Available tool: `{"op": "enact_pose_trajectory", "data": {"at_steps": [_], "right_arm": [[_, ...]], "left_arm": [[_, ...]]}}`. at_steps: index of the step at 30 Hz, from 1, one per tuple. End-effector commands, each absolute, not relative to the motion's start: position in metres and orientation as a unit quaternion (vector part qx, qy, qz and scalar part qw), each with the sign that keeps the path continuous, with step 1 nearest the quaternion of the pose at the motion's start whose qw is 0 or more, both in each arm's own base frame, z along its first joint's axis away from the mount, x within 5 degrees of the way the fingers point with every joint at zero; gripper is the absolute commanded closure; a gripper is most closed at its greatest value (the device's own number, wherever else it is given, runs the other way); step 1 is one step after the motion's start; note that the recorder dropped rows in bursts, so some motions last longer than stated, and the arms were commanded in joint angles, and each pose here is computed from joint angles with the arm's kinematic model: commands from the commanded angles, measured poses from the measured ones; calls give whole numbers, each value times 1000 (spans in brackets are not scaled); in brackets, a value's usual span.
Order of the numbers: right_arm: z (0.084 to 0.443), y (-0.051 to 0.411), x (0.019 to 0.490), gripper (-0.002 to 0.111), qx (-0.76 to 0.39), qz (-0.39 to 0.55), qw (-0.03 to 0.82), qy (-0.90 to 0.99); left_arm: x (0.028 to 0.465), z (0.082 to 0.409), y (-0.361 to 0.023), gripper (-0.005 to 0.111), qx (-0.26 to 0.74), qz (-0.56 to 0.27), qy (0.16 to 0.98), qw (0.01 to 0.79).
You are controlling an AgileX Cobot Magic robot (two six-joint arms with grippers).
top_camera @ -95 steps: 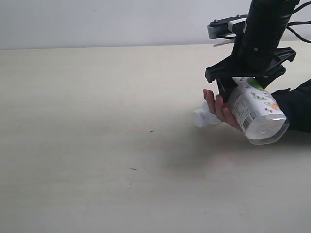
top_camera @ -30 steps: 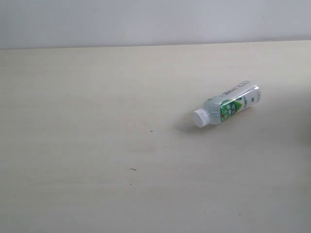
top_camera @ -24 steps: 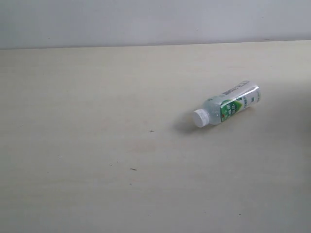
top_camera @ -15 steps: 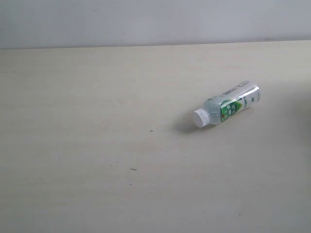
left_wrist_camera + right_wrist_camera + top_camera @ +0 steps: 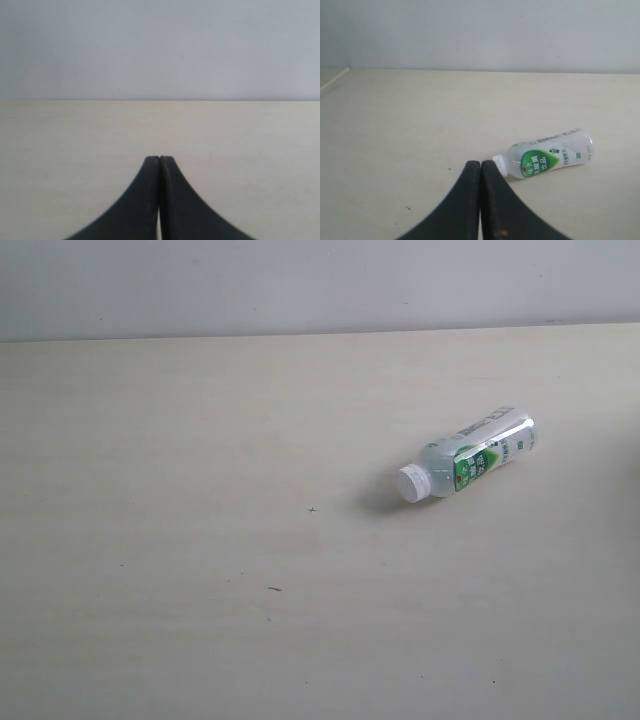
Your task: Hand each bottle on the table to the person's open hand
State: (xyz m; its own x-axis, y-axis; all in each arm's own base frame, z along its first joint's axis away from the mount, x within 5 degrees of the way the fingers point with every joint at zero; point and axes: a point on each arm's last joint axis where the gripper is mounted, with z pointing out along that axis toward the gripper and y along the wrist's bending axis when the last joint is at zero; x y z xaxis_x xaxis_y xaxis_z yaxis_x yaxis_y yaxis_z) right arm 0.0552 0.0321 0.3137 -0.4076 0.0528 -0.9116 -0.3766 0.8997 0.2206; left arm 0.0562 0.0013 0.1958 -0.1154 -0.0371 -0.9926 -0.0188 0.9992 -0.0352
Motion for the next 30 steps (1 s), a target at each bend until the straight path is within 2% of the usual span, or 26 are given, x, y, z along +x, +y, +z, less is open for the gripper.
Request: {"op": "enact_pose_trajectory", "data": {"at_steps": [1,30], "right_arm": [[314,31,56,108,-98,198,543,810],[313,31,56,108,-99,194,540,813]], "left_arm": [[56,195,1,107,-18,-6,745,667],[56,195,1,107,-19,-7,745,667]]}}
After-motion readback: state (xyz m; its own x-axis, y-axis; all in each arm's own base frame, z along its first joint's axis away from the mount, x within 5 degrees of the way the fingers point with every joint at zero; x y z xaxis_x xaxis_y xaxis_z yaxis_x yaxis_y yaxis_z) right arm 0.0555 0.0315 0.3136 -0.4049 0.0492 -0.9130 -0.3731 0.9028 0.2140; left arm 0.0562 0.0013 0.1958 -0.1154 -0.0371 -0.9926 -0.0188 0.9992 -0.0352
